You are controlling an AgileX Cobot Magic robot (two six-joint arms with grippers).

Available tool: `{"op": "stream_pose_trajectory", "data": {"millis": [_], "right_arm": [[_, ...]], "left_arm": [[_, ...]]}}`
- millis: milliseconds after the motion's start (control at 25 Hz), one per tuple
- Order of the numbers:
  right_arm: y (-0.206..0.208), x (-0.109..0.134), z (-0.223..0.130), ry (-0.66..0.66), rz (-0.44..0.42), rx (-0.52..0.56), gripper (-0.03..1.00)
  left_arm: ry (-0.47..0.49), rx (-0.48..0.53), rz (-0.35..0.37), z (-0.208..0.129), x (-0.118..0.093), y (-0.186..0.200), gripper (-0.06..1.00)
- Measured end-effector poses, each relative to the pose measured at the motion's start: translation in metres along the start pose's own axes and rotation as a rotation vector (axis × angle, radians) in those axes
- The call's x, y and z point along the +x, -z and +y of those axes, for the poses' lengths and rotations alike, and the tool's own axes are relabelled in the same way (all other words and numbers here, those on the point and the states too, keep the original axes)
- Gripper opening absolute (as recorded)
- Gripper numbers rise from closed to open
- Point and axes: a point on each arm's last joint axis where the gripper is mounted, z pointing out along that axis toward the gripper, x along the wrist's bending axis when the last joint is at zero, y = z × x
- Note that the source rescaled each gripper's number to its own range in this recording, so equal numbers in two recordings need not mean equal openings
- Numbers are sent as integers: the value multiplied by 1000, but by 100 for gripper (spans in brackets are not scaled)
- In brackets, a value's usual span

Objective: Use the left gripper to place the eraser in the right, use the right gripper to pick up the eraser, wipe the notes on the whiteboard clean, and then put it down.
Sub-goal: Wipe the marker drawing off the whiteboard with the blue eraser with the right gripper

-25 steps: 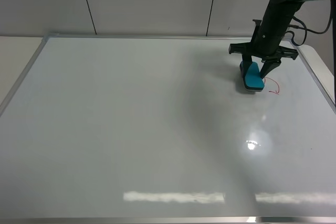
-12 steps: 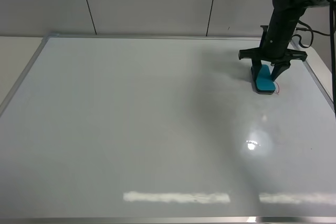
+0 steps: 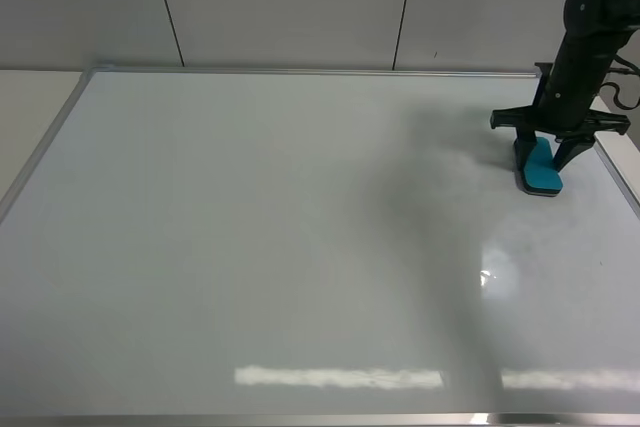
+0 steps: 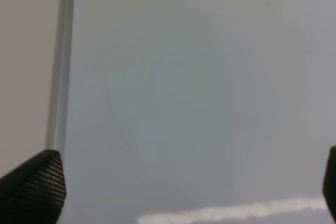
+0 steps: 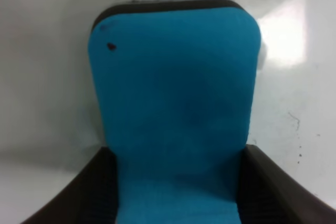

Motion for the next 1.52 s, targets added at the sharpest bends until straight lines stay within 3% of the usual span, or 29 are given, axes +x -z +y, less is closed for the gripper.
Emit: {"op": "stream_pose_trajectory", "data": {"millis": [160, 360, 440, 560, 800, 960, 1320, 1520], "right_arm": [[3, 41, -8, 132, -12, -17, 6], [10, 131, -33, 329, 107, -77, 6], [12, 152, -41, 371, 164, -98, 6], [13, 158, -43, 377, 186, -103, 6], [11, 132, -31, 238, 235, -68, 6], [6, 84, -14, 114, 223, -34, 6], [-4, -34, -4, -78, 54, 74, 6], [-7, -63, -9, -95, -27, 140, 6]], "left_arm": [[0, 0, 0, 0, 0, 0, 100], [0, 0, 0, 0, 0, 0, 100], [0, 0, 0, 0, 0, 0, 100], [0, 0, 0, 0, 0, 0, 100], [0, -1, 0, 0, 0, 0, 100], [0, -1, 0, 0, 0, 0, 100], [-2, -1, 3, 0, 0, 0, 100], [-4, 0, 7, 0, 1, 0, 100]]}}
